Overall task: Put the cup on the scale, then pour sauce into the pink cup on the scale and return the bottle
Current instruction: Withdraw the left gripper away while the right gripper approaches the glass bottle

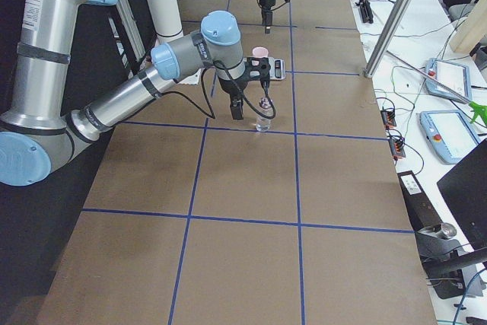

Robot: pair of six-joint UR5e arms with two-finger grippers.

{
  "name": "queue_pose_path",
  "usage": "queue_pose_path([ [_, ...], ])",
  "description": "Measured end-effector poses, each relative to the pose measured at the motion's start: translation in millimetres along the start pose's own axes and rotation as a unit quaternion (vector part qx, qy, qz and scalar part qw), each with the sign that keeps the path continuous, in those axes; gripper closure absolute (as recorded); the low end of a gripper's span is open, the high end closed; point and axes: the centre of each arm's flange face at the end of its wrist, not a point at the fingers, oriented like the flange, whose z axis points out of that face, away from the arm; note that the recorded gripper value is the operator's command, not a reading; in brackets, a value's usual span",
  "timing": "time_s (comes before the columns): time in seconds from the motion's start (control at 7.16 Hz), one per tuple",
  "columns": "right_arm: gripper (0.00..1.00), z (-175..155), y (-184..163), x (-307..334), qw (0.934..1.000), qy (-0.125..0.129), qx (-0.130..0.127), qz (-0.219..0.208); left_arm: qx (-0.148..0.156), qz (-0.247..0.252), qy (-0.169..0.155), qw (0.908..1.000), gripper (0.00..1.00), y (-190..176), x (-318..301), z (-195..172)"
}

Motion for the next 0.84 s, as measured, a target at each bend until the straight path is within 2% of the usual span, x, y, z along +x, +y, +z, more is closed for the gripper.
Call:
queue_pose_path([
  [0.14, 0.00, 3, 8, -28, 1.0000, 0.003, -0.006, 0.005, 0.005, 0.010, 0.001, 0.9999, 0.00, -4, -17, -20],
  [0.28, 0.00, 14, 18, -60, 0.9997, 0.021, -0.009, 0.011, 0.012, 0.021, -0.002, 0.9997, 0.00, -10, -34, -33],
  [0.42, 0.00, 32, 27, -93, 0.9990, 0.040, 0.001, 0.019, 0.021, 0.033, -0.006, 0.9992, 0.00, -19, -50, -43],
  [0.56, 0.00, 55, 36, -121, 0.9980, 0.052, 0.020, 0.030, 0.030, 0.044, -0.012, 0.9985, 0.00, -27, -66, -52],
  [0.84, 0.00, 112, 57, -166, 0.9939, 0.070, 0.074, 0.042, 0.042, 0.079, -0.036, 0.9953, 0.00, -42, -96, -75],
])
